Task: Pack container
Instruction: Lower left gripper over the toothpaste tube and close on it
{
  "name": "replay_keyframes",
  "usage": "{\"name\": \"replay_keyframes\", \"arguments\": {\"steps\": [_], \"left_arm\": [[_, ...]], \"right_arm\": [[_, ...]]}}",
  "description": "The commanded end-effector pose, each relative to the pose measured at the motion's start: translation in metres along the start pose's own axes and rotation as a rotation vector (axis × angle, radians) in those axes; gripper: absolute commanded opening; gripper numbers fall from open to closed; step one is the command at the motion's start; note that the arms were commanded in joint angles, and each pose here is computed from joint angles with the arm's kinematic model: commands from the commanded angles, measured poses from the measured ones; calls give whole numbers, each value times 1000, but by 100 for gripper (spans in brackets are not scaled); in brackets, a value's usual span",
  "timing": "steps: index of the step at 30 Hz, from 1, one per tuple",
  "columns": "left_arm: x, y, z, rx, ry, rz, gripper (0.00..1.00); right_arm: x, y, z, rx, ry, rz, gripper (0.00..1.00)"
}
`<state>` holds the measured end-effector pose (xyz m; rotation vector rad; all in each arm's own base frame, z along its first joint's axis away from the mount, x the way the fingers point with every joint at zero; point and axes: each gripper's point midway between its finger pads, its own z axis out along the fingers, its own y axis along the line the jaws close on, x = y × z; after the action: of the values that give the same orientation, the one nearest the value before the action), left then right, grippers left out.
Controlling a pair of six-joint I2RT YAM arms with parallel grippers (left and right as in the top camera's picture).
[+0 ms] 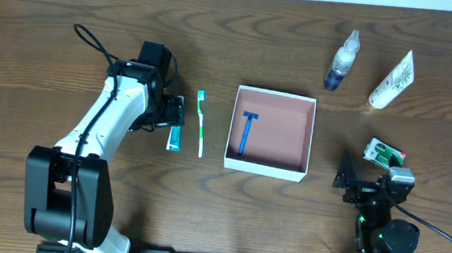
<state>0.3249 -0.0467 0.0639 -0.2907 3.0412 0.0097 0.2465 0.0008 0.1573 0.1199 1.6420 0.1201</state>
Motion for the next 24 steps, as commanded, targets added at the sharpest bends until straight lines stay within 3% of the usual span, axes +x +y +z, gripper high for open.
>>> {"name": "replay_keyframes", "arguments": {"steps": [1, 24], "left_arm": [[0, 0, 2, 5, 8, 15, 88], [1, 0, 3, 7, 12, 22, 88]], "right_arm": [[0, -1, 0, 2, -1, -10, 99], [0, -1, 0, 2, -1, -10, 99]]}}
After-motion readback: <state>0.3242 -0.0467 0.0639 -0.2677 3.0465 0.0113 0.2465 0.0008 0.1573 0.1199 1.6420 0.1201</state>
